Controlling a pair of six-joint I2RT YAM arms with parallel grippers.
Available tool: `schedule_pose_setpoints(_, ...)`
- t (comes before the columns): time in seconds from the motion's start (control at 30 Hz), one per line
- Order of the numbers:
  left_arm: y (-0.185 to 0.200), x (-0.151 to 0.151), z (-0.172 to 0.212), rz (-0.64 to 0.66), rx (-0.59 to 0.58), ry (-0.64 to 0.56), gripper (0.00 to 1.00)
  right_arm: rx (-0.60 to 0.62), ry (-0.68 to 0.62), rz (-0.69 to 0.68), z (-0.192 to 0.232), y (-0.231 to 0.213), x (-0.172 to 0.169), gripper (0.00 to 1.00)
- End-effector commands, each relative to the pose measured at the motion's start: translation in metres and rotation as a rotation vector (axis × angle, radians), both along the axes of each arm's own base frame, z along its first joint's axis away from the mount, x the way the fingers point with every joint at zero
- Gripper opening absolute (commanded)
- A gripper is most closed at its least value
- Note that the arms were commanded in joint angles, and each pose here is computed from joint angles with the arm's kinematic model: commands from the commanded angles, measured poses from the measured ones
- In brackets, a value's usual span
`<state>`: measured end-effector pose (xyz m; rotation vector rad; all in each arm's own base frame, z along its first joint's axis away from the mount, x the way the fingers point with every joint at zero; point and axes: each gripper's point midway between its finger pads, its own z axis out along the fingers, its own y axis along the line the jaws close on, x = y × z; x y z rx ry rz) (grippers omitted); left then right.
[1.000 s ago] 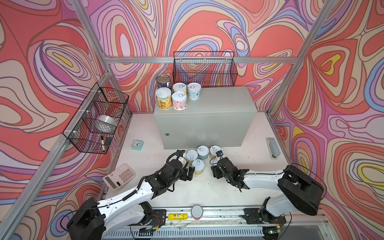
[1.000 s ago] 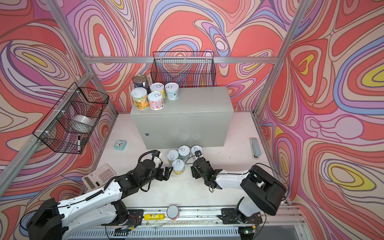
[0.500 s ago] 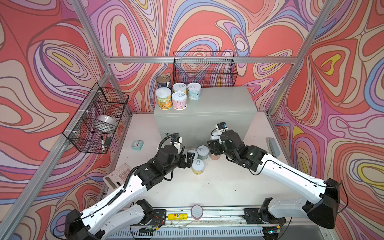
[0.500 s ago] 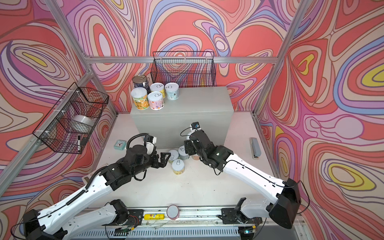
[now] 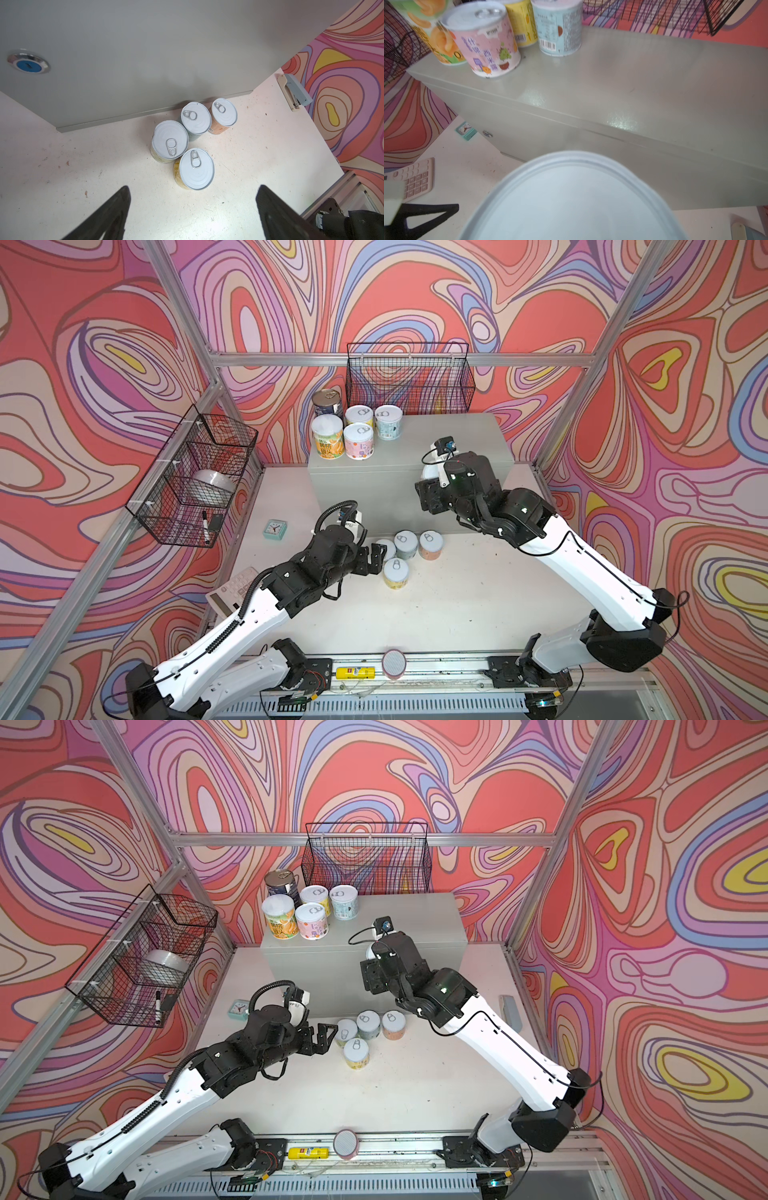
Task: Place and organize the canned foods onto the counter
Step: 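Lift the pink-labelled can with the right gripper up to the box top, then lower the pink-labelled can onto the box top at the end of the row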
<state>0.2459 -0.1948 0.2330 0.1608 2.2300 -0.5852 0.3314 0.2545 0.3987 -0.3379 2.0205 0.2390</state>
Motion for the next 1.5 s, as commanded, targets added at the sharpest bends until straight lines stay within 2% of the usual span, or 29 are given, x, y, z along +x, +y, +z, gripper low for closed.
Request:
schedule_pose_setpoints(0.0, 0.004, -0.002, -0.007, 0.016, 0.002, 0.019, 0.96, -0.043, -0.059, -0.001, 0.015, 0.005, 0.013, 0.0)
schedule_pose_setpoints(0.27, 0.008, -0.002, -0.005, 0.022, 0.012, -0.004, 0.95, -0.037, -0.102, 0.025, 0.032, 0.025, 0.044, 0.0)
schedule_pose_setpoints(0.47, 0.006, -0.001, -0.002, 0.007, 0.028, -0.008, 0.95, -0.014, -0.124, 0.014, 0.043, 0.023, 0.073, 0.0)
schedule_pose_setpoints(0.7, 0.009, -0.003, -0.004, 0.006, 0.036, -0.009, 0.94, 0.021, -0.098, 0.023, 0.029, 0.031, 0.107, 0.0)
schedule_pose_setpoints(1.33, 0.011, -0.003, -0.013, 0.005, 0.06, -0.004, 0.94, 0.014, -0.077, 0.051, 0.011, 0.052, 0.136, 0.0)
schedule_pose_setpoints(1.37, 0.011, -0.003, -0.014, 0.005, 0.061, -0.004, 0.94, 0.01, -0.073, 0.052, 0.009, 0.052, 0.137, 0.02)
schedule_pose_setpoints(1.4, 0.011, -0.003, -0.014, 0.005, 0.064, -0.003, 0.94, 0.008, -0.069, 0.052, 0.007, 0.053, 0.137, 0.09)
schedule_pose_setpoints(1.47, 0.01, -0.003, -0.015, 0.004, 0.065, 0.0, 0.94, 0.006, -0.066, 0.05, 0.005, 0.054, 0.139, 0.3)
